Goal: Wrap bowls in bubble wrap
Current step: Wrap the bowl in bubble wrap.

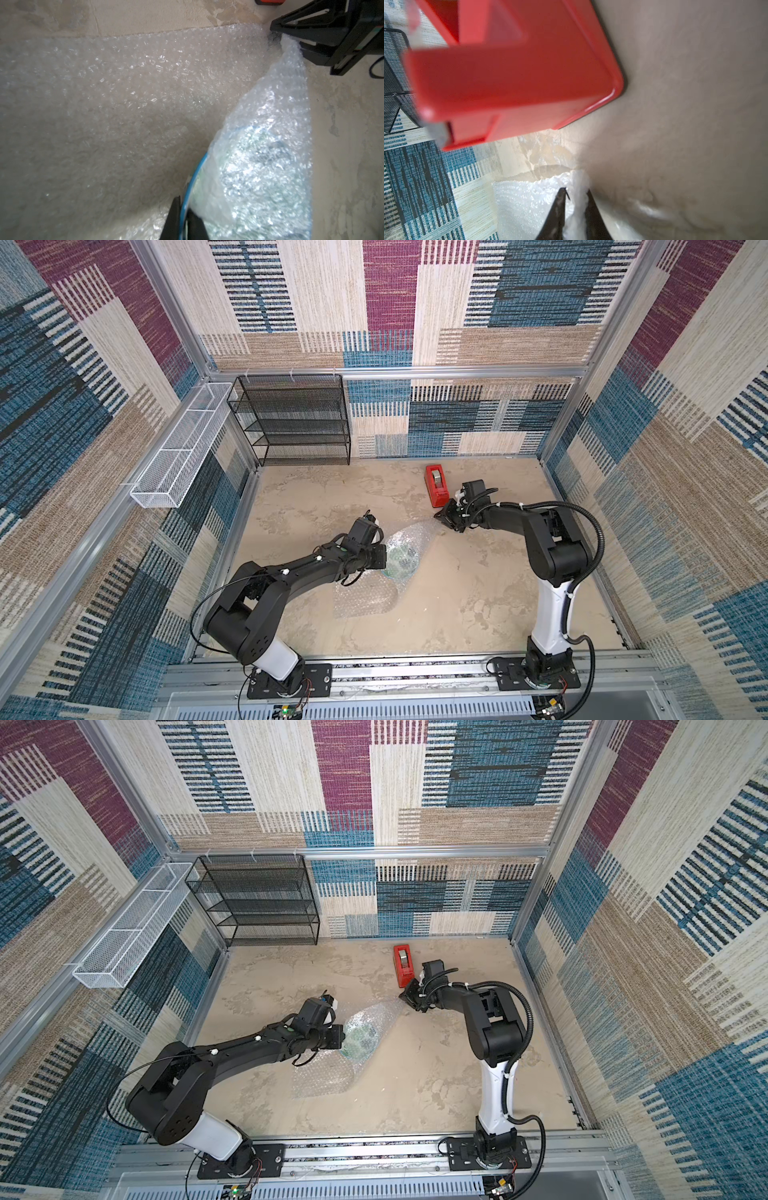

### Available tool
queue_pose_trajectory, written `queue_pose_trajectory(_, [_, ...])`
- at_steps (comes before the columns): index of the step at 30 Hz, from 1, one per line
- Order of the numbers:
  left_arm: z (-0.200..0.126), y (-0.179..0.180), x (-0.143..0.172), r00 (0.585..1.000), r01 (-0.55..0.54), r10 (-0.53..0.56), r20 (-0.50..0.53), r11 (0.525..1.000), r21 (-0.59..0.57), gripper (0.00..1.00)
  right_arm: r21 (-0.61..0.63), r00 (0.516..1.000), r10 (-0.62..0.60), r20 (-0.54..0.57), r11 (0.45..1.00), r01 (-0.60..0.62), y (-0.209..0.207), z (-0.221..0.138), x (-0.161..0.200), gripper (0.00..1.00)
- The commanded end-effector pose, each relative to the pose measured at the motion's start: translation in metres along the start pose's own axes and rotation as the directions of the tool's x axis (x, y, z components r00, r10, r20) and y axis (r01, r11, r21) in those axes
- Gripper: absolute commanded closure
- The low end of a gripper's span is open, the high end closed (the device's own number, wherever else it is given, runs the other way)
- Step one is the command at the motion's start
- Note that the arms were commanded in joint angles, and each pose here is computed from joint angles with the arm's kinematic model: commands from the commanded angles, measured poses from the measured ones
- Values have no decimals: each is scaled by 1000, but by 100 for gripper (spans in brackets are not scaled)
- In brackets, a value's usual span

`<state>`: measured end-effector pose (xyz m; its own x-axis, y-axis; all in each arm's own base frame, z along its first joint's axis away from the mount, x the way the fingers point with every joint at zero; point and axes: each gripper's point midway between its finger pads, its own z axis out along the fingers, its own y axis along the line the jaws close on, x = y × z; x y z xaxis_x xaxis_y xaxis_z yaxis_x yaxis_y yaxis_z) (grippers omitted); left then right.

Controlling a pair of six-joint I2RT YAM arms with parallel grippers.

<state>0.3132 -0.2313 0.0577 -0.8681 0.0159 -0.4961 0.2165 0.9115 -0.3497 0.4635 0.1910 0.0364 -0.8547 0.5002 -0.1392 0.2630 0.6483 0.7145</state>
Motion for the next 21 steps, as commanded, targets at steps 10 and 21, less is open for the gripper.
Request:
queue_pose_trajectory(10, [1,18,16,996,-27,19,-83,995,-93,100,-98,996,-84,11,992,85,33,-39,15,98])
queue_pose_trajectory(21, [5,19,18,995,-11,1,-97,995,-102,100,-159,993,-119,-23,981,114,61,-61,54,100])
